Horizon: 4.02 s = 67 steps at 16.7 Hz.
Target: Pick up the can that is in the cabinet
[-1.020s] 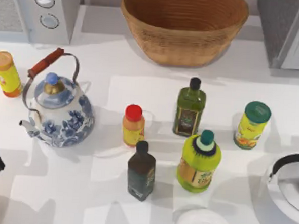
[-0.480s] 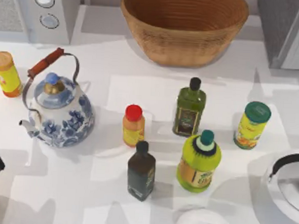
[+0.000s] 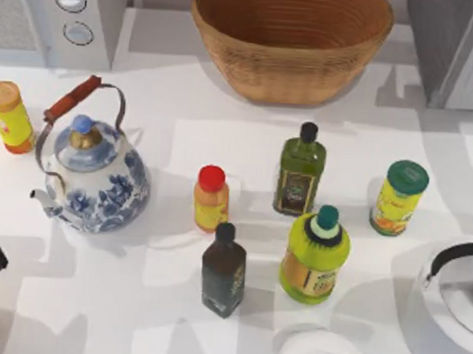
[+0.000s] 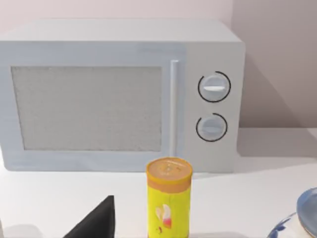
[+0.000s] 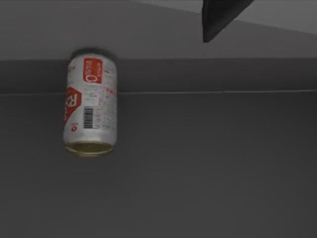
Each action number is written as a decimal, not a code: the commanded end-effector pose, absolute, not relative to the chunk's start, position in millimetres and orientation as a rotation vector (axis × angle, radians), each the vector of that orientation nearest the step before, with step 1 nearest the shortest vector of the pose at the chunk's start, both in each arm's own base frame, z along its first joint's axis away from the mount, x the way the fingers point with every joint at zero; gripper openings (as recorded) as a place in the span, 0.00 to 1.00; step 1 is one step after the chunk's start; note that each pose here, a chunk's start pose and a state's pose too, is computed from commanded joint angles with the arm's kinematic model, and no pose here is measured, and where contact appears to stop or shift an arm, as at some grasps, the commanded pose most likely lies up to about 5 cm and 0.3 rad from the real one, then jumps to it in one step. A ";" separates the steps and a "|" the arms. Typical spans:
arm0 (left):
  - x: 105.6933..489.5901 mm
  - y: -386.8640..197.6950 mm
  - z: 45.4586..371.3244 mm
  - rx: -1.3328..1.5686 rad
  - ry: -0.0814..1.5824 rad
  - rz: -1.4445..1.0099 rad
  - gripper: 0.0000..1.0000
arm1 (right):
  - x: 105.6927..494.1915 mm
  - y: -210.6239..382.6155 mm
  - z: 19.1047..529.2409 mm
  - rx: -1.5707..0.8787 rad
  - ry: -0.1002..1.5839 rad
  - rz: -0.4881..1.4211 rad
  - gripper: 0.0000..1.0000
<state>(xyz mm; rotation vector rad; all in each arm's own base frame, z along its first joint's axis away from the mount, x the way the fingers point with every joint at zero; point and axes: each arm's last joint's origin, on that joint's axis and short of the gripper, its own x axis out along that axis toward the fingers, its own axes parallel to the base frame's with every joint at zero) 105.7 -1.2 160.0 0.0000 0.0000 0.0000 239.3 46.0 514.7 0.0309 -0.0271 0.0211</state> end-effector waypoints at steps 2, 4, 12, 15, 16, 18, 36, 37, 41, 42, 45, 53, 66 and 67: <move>105.7 -1.2 160.0 0.000 0.000 0.000 1.00 | 252.9 47.1 511.3 0.006 -0.006 0.004 1.00; 105.7 -1.2 160.0 0.000 0.000 0.000 1.00 | 256.2 47.3 510.0 0.000 0.000 0.000 1.00; 105.7 -1.2 160.0 0.000 0.000 0.000 1.00 | 284.4 48.2 502.9 0.002 -0.006 -0.001 1.00; 105.7 -1.2 160.0 0.000 0.000 0.000 1.00 | 326.7 46.8 486.6 0.000 -0.004 -0.009 1.00; 105.7 -1.2 160.0 0.000 0.000 0.000 1.00 | 333.6 45.7 484.1 0.001 -0.008 -0.011 1.00; 105.7 -1.2 160.0 0.000 0.000 0.000 1.00 | 336.7 45.1 482.9 0.001 -0.009 -0.012 1.00; 105.7 -1.2 160.0 0.000 0.000 0.000 1.00 | 396.7 44.4 483.4 0.001 -0.009 -0.012 1.00; 105.7 -1.2 160.0 0.000 0.000 0.000 1.00 | 396.7 44.4 483.4 0.001 -0.009 -0.012 0.92; 105.7 -1.2 160.0 0.000 0.000 0.000 1.00 | 396.7 44.4 483.4 0.001 -0.009 -0.012 0.62; 105.7 -1.2 160.0 0.000 0.000 0.000 1.00 | 396.7 44.4 483.4 0.001 -0.009 -0.012 0.55; 105.7 -1.2 160.0 0.000 0.000 0.000 1.00 | 396.7 44.4 483.4 0.001 -0.009 -0.012 0.32; 105.7 -1.2 160.0 0.000 0.000 0.000 1.00 | 396.7 44.4 483.4 0.001 -0.009 -0.012 0.00; 105.7 -1.2 160.0 0.000 0.000 0.000 1.00 | 298.5 51.8 528.6 0.006 -0.023 -0.005 0.00; 105.7 -1.2 160.0 0.000 0.000 0.000 1.00 | 278.5 51.2 534.3 0.006 -0.023 -0.006 0.00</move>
